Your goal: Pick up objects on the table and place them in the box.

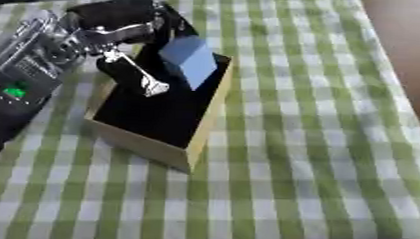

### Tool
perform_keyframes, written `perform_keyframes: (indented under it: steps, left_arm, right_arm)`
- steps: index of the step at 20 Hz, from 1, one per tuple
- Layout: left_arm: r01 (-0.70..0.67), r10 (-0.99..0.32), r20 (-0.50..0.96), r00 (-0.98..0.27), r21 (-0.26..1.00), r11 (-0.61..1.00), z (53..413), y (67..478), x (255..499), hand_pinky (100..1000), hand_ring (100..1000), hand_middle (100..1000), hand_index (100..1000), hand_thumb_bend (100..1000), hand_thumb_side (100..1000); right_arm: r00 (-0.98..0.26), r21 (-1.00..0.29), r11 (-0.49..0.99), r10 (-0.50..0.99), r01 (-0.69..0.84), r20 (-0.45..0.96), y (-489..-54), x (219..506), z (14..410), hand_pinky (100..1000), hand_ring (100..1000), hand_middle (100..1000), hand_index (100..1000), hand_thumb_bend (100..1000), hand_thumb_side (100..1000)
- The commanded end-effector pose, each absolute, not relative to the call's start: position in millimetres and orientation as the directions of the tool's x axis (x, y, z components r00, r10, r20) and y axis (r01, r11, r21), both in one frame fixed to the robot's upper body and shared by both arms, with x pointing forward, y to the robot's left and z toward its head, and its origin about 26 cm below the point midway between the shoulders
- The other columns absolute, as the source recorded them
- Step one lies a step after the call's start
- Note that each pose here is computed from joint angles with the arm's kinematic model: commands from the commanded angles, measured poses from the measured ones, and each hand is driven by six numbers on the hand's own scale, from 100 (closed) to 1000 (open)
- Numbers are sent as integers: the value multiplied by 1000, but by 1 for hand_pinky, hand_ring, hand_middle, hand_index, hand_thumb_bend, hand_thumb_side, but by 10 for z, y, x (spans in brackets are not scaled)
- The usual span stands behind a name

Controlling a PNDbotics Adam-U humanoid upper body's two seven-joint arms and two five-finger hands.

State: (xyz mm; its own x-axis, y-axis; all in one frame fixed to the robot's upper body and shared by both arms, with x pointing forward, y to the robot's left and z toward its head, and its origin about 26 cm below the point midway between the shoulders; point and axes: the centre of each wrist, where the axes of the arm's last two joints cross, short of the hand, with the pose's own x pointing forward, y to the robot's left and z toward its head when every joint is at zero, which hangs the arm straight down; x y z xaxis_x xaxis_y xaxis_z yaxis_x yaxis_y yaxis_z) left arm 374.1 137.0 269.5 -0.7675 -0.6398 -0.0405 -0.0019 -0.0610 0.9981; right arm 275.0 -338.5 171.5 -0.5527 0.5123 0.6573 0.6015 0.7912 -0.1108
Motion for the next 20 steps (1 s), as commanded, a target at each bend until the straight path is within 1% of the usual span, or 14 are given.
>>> perform_keyframes:
  steps: [1,4,7,10,12,13,14,15,17,18,19,20]
  left_arm:
    - [-40,-642,-88,-762,995,-89,2713,1376,3751,587,540,571,677,241,198]
    - [-43,-640,-104,-762,993,-110,2662,1364,3775,588,542,572,678,260,197]
    - [-48,-633,-129,-764,988,-143,2630,1358,3787,604,558,583,692,329,213]
    - [-43,-624,-147,-767,983,-179,2615,1351,3784,621,575,595,706,370,230]
    - [-42,-617,-165,-769,977,-209,2608,1348,3775,641,605,612,723,425,257]
    - [-42,-613,-176,-770,973,-227,2603,1346,3769,664,629,629,741,489,294]
    - [-40,-610,-186,-771,969,-245,2599,1345,3764,667,632,632,743,494,297]
    - [-37,-607,-195,-771,964,-263,2593,1345,3763,691,658,656,764,545,324]
    - [-27,-602,-211,-770,954,-300,2581,1346,3762,716,690,684,790,600,354]
    - [-24,-601,-219,-769,949,-315,2580,1347,3761,721,696,688,794,612,361]
    - [-22,-599,-225,-768,945,-327,2582,1347,3759,742,726,711,815,657,381]
    - [-21,-598,-232,-767,941,-338,2585,1345,3756,747,733,718,820,673,389]
  right_arm:
    - [-574,-100,792,516,602,636,-3380,2733,1793,662,712,623,810,100,1000]
    - [-573,-99,792,515,602,638,-3374,2734,1788,662,713,623,810,100,1000]
    - [-571,-97,791,514,603,639,-3372,2733,1782,661,712,623,809,100,1000]
    - [-571,-96,792,513,604,641,-3368,2734,1781,660,712,623,809,100,1000]
    - [-571,-96,792,513,603,641,-3366,2735,1780,660,712,622,808,100,1000]
    - [-571,-95,791,513,604,641,-3367,2734,1780,659,712,622,808,100,1000]
    - [-571,-95,791,513,605,641,-3368,2734,1780,659,712,622,808,100,1000]
    - [-571,-94,791,513,605,641,-3368,2734,1780,659,713,623,808,100,1000]
    - [-571,-94,790,514,606,640,-3368,2734,1779,658,713,623,807,100,1000]
    - [-571,-93,790,514,606,641,-3369,2733,1779,658,713,623,807,100,1000]
    - [-570,-92,789,514,607,641,-3369,2733,1778,658,713,623,807,100,1000]
    - [-570,-92,789,514,607,641,-3369,2733,1778,658,713,623,807,100,1000]
